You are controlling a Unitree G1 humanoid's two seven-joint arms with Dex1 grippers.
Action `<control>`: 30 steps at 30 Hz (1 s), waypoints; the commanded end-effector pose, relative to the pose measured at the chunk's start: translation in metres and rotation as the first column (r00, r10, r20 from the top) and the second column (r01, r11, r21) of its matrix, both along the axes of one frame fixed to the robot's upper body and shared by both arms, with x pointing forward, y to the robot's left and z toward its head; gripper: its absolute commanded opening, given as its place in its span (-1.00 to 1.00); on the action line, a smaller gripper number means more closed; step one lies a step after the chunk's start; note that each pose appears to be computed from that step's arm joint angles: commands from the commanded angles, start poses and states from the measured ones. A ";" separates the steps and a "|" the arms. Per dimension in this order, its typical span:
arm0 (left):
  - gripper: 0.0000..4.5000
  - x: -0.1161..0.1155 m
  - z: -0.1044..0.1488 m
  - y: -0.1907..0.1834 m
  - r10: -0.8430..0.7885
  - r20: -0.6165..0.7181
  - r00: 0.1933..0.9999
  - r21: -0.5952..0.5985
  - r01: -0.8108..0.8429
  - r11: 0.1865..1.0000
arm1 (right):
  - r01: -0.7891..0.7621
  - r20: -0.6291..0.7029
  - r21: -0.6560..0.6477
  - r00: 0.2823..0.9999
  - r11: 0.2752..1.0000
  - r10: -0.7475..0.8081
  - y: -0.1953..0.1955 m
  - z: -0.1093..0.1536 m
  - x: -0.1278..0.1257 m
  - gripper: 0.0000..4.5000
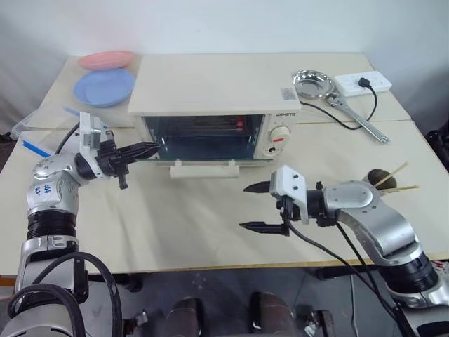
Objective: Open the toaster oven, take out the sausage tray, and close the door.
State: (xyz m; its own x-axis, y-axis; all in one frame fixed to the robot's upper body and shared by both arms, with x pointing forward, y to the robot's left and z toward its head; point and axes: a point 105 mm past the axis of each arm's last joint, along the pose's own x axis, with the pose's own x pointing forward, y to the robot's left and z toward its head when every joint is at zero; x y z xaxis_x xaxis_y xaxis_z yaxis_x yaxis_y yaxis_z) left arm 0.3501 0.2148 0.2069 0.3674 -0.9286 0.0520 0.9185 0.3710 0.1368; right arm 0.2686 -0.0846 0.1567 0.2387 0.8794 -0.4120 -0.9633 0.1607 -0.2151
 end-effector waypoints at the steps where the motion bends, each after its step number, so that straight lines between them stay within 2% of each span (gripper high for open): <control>1: -0.99 -0.004 -0.003 -0.004 -0.050 0.000 0.999 0.072 0.050 0.996 | -0.038 -0.001 -0.033 0.999 0.999 0.038 -0.011 0.012 -0.015 1.00; 5: -0.99 -0.011 -0.020 -0.008 -0.107 -0.049 0.993 0.177 0.115 0.977 | -0.083 -0.021 -0.037 0.996 0.996 0.082 -0.020 0.024 -0.027 1.00; 7: -0.99 -0.015 -0.036 -0.010 -0.137 -0.061 0.989 0.276 0.148 0.950 | -0.090 -0.016 -0.027 0.996 0.996 0.089 -0.021 0.035 -0.029 1.00; 12: -0.99 -0.018 -0.050 -0.011 -0.160 -0.072 0.985 0.363 0.175 0.915 | -0.114 0.016 0.043 0.993 0.993 0.113 -0.014 0.059 -0.029 1.00; 15: -0.99 -0.023 -0.063 -0.014 -0.202 -0.086 0.976 0.453 0.219 0.864 | -0.095 0.090 0.092 0.992 0.991 0.087 -0.003 0.071 -0.016 1.00; 20: -0.99 -0.024 -0.071 -0.019 -0.239 -0.029 0.971 0.527 0.218 0.821 | -0.018 0.264 0.054 0.964 0.998 0.003 0.022 0.065 0.017 1.00; 24: -0.99 -0.018 -0.058 -0.023 -0.202 0.087 0.975 0.469 0.139 0.872 | 0.065 0.425 -0.004 0.903 0.998 -0.057 0.041 0.059 0.041 1.00; 27: -0.99 -0.011 -0.043 -0.023 -0.114 0.175 0.978 0.359 0.045 0.932 | 0.089 0.438 0.036 0.894 0.995 -0.096 0.056 0.058 0.051 1.00; 30: -0.99 -0.012 -0.031 -0.020 -0.010 0.213 0.977 0.204 -0.034 0.978 | 0.149 0.531 0.061 0.833 0.987 -0.159 0.068 0.063 0.065 1.00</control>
